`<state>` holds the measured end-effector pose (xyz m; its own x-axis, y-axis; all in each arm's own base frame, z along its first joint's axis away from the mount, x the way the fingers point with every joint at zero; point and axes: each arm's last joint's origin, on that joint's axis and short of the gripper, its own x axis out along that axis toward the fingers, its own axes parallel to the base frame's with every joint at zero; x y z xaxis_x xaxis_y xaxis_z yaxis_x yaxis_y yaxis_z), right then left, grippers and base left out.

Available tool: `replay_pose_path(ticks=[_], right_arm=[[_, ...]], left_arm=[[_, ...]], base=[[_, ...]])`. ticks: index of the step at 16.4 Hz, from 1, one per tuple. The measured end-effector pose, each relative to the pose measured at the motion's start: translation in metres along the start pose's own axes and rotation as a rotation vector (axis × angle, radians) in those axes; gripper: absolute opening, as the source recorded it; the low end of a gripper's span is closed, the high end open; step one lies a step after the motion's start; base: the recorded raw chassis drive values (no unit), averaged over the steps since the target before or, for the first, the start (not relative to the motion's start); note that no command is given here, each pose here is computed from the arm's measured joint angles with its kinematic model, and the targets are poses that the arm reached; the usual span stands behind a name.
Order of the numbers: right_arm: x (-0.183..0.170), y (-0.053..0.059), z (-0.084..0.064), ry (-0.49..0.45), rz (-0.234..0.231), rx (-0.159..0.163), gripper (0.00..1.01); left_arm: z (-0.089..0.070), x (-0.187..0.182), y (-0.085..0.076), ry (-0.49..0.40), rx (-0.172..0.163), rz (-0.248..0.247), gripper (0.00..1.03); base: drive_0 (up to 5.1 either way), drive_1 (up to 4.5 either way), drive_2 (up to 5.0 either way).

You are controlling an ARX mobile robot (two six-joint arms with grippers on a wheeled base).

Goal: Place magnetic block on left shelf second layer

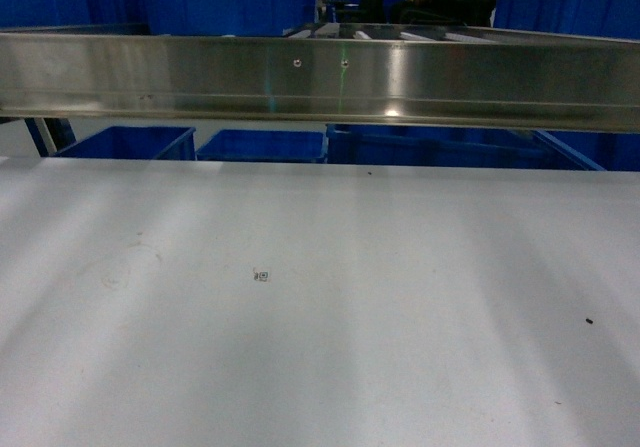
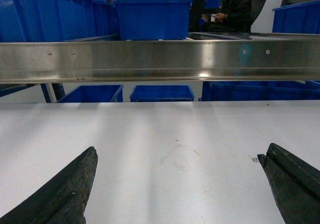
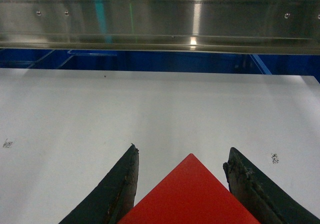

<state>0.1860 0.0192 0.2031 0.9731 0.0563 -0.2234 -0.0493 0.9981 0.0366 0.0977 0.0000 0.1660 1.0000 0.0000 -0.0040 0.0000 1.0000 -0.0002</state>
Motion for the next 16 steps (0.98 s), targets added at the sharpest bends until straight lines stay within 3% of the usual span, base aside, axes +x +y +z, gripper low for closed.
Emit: replay_pose_path(ticks=[10,16], right_arm=[[-0.0004,-0.0001,-0.0008,0.0,-0.003,-0.016,0.47],[-0.0004,0.0,-0.0008,0.0,-0.002,-0.016,0.46]], left_arm=[[-0.0001,0.0,0.0,0.001,0.0,0.0,0.98],[0.0,0.0,0.0,0.0,0.0,0.0,0.98]], base=[[0.0,0.0,0.0],[-4.8,2.58,2.6]])
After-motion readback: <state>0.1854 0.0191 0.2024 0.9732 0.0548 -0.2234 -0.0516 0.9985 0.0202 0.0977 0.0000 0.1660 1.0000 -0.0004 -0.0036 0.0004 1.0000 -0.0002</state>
